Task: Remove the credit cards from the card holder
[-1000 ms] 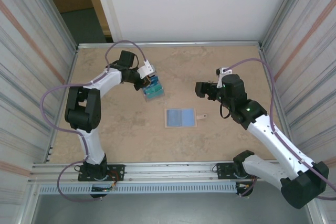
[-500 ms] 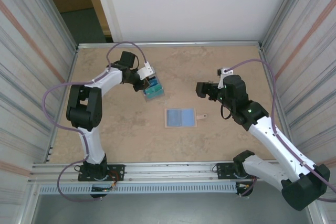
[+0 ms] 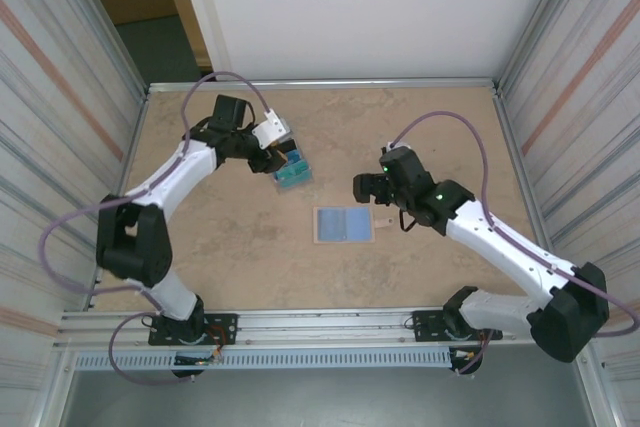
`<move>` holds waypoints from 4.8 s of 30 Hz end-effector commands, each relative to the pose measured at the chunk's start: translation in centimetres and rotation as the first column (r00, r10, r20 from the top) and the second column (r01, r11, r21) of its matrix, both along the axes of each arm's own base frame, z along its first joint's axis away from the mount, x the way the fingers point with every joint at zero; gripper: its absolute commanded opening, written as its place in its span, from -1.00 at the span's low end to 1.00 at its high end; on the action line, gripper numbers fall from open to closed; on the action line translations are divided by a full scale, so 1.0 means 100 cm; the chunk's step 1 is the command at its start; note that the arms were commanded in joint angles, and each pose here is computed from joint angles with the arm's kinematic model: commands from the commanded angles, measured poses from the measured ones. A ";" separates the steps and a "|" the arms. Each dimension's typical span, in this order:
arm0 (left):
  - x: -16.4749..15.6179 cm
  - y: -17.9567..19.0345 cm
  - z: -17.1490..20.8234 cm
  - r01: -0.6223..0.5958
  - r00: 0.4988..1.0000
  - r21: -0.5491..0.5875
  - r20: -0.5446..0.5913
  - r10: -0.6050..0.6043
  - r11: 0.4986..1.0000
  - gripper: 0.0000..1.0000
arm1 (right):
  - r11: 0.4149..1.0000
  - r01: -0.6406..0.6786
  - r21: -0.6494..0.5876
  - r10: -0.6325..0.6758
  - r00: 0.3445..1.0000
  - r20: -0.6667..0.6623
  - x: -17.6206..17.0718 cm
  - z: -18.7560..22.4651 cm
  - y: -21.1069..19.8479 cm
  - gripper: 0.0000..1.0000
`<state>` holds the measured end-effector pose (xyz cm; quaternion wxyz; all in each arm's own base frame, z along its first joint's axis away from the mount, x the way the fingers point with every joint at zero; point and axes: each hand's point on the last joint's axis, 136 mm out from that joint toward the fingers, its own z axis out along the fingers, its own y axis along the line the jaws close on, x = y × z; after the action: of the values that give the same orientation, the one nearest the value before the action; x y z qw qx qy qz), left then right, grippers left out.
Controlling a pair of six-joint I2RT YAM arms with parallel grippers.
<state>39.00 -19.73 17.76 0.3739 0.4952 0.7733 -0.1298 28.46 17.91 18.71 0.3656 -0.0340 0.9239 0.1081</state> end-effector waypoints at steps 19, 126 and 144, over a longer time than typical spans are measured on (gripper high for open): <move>-0.077 0.064 0.008 -0.586 0.767 -0.372 0.032 0.641 0.720 0.97 | 0.989 -0.115 -0.090 0.082 0.947 -0.309 -0.028 -0.084 0.087 0.62; -0.086 0.018 -0.014 -0.611 0.761 -0.213 0.105 0.640 0.762 0.97 | 0.993 0.081 -0.080 -0.107 0.909 -0.403 -0.024 -0.138 0.006 -0.42; -0.082 -0.049 -0.084 -0.525 0.849 -0.098 0.011 0.529 0.845 0.98 | 0.973 0.043 0.228 0.046 0.927 -0.372 -0.017 -0.100 0.049 -0.52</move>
<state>29.86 -22.72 8.14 0.4121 0.2599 0.8732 -0.0139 26.84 21.47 8.70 0.1973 0.0229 0.9634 0.1799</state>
